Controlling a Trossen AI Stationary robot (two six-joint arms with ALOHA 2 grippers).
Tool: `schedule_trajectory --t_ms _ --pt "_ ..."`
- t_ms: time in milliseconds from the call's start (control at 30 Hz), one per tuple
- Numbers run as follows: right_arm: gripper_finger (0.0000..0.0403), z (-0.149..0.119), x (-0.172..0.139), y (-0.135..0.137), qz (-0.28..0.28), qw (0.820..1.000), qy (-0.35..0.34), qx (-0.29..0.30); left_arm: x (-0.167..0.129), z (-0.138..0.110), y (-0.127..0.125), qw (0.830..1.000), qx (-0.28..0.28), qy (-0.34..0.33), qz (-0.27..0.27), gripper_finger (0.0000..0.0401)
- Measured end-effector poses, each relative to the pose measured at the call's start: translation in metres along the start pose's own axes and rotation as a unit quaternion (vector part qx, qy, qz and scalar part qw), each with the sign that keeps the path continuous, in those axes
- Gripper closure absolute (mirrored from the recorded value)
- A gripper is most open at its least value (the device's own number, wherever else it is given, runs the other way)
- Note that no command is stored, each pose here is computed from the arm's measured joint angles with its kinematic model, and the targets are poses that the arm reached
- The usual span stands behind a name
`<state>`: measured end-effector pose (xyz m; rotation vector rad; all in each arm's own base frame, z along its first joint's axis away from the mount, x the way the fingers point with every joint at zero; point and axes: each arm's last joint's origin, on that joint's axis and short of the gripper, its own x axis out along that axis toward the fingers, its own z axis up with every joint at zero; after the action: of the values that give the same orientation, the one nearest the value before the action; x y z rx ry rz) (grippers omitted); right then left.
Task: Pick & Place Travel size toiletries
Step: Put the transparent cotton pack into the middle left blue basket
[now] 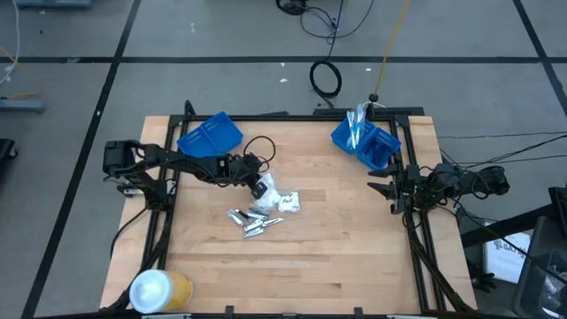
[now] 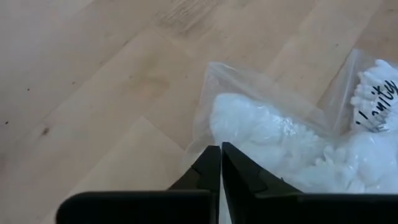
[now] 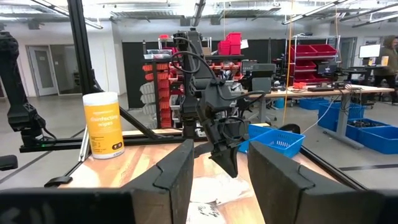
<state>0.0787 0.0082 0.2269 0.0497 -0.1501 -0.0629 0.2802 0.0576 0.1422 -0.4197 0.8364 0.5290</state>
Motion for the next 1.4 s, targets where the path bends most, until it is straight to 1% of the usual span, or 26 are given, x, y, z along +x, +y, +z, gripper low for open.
schedule_trajectory --t_ms 200,333,467,600,733,800,933,967,1100,1200,1267,1400 --pt "0.0264 0.0 0.0 0.0 0.0 1.0 0.0 0.0 -0.008 0.005 -0.001 1.0 0.006 -0.019 -0.008 0.0398" --pt "0.0264 0.0 0.0 0.0 0.001 1.0 0.0 0.0 -0.023 0.013 -0.002 0.998 0.004 -0.056 -0.009 0.0399" --pt "0.0264 0.0 0.0 0.0 0.0 1.0 0.001 0.0 -0.046 0.021 -0.001 0.995 0.012 -0.102 0.01 0.04" --pt "0.0264 0.0 0.0 0.0 0.0 1.0 0.001 0.0 -0.07 0.024 0.007 0.988 0.009 -0.136 0.07 0.04" --pt "0.0264 0.0 0.0 0.0 0.0 1.0 0.001 0.0 -0.095 0.025 0.019 0.976 -0.017 -0.171 0.136 0.0401" --pt "0.0264 0.0 0.0 0.0 0.0 1.0 0.001 0.0 -0.105 0.025 0.026 0.964 -0.039 -0.191 0.18 0.04" --pt "0.0264 0.0 0.0 0.0 0.0 1.0 0.001 0.0 -0.123 0.027 0.041 0.932 -0.096 -0.237 0.258 0.0401" --pt "0.0264 0.0 0.0 0.0 -0.001 1.0 0.001 0.0 -0.124 0.028 0.044 0.926 -0.106 -0.244 0.269 0.0401" --pt "0.0264 0.0 0.0 0.0 0.0 1.0 0.001 0.0 -0.124 0.032 0.06 0.913 -0.139 -0.244 0.297 0.0401" --pt "0.0264 0.0 0.0 0.0 -0.001 1.0 0.001 0.0 -0.115 0.034 0.072 0.903 -0.164 -0.233 0.322 0.04" --pt "0.0264 -0.001 0.0 0.0 -0.001 1.0 0.002 0.0 -0.106 0.034 0.079 0.9 -0.176 -0.218 0.334 0.0401" --pt "0.0264 -0.005 0.001 0.0 -0.001 1.0 0.005 -0.001 -0.091 0.034 0.088 0.896 -0.177 -0.191 0.36 0.0397"
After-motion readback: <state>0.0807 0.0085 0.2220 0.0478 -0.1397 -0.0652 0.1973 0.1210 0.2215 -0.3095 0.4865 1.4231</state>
